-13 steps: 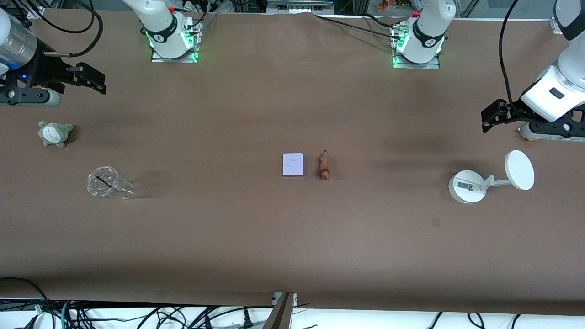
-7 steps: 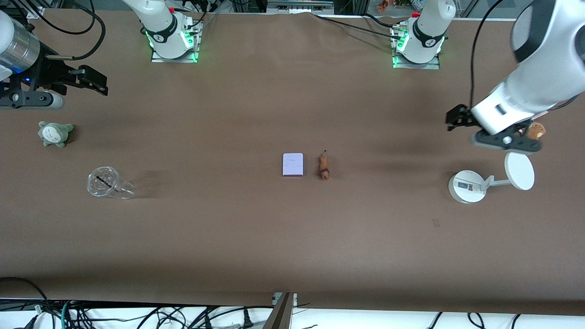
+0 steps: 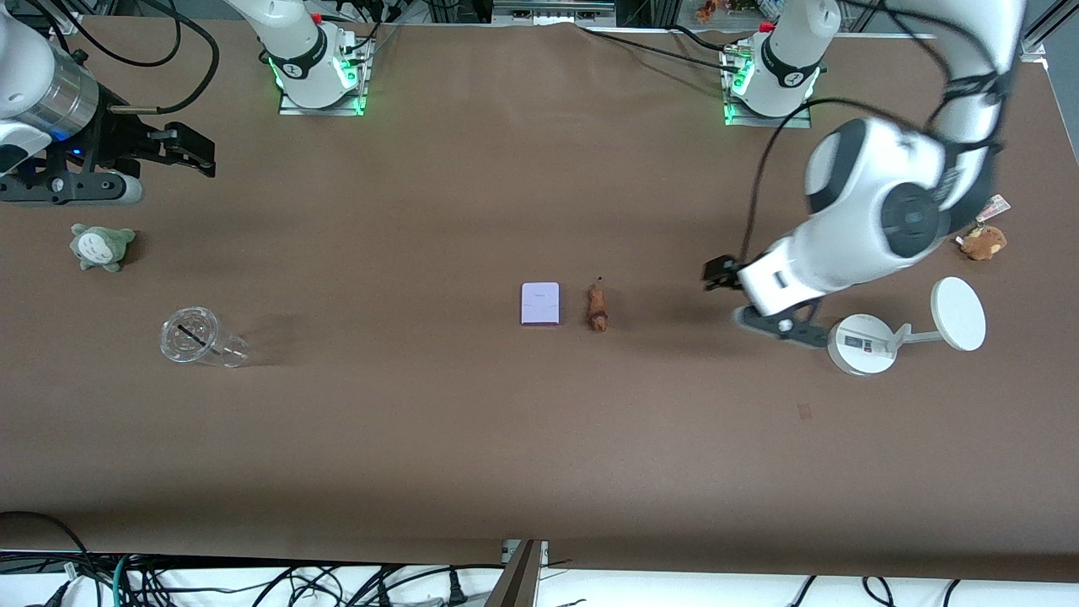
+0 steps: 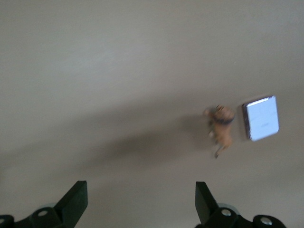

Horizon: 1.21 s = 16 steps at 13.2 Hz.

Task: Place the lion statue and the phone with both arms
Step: 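Reach the left gripper over to the brown lion statue beside the phone, then close the left gripper on the lion statue and lift it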

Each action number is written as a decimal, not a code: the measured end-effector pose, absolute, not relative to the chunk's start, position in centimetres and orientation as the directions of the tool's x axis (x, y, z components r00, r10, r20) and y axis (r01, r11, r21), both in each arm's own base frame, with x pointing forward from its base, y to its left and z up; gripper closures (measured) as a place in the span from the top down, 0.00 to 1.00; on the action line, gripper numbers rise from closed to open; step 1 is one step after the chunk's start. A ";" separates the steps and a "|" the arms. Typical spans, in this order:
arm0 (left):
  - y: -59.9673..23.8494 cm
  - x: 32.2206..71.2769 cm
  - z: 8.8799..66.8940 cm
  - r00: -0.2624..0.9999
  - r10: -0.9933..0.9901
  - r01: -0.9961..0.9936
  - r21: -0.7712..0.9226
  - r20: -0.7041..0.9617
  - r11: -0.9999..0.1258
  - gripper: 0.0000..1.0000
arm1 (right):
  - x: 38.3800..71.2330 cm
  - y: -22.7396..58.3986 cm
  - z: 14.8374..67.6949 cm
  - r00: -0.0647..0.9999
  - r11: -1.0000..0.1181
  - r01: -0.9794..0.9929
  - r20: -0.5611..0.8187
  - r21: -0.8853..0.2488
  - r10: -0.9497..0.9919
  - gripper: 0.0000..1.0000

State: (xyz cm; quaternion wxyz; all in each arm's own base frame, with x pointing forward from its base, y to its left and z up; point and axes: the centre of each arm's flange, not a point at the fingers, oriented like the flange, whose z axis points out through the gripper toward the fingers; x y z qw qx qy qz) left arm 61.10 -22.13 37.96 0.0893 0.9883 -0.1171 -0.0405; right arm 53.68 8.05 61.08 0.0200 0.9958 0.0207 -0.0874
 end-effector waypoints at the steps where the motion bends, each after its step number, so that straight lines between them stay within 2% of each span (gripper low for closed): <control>1: -25.1 60.8 36.0 0.970 -0.238 -0.226 0.187 -0.045 -0.956 1.00 | 53.7 8.0 61.1 0.984 -0.998 0.044 -0.176 0.036 0.037 1.00; 6: -37.1 56.7 28.1 0.989 -0.147 -0.146 0.111 -0.002 -0.983 1.00 | 53.6 8.0 61.0 0.982 -0.998 0.044 -0.186 0.037 0.037 1.00; 13: -41.6 53.6 20.2 0.984 -0.175 -0.176 0.022 0.032 -0.984 1.00 | 53.6 8.0 61.0 0.982 -0.998 0.044 -0.185 0.037 0.036 1.00; 14: -42.0 53.2 20.1 0.984 -0.178 -0.178 0.020 0.032 -0.984 0.91 | 53.6 8.0 61.0 0.982 -0.998 0.044 -0.185 0.037 0.036 1.00; 16: -42.1 53.3 20.4 0.983 -0.177 -0.178 0.020 0.039 -0.984 0.66 | 53.7 8.0 60.8 0.982 -0.998 0.044 -0.187 0.037 0.036 1.00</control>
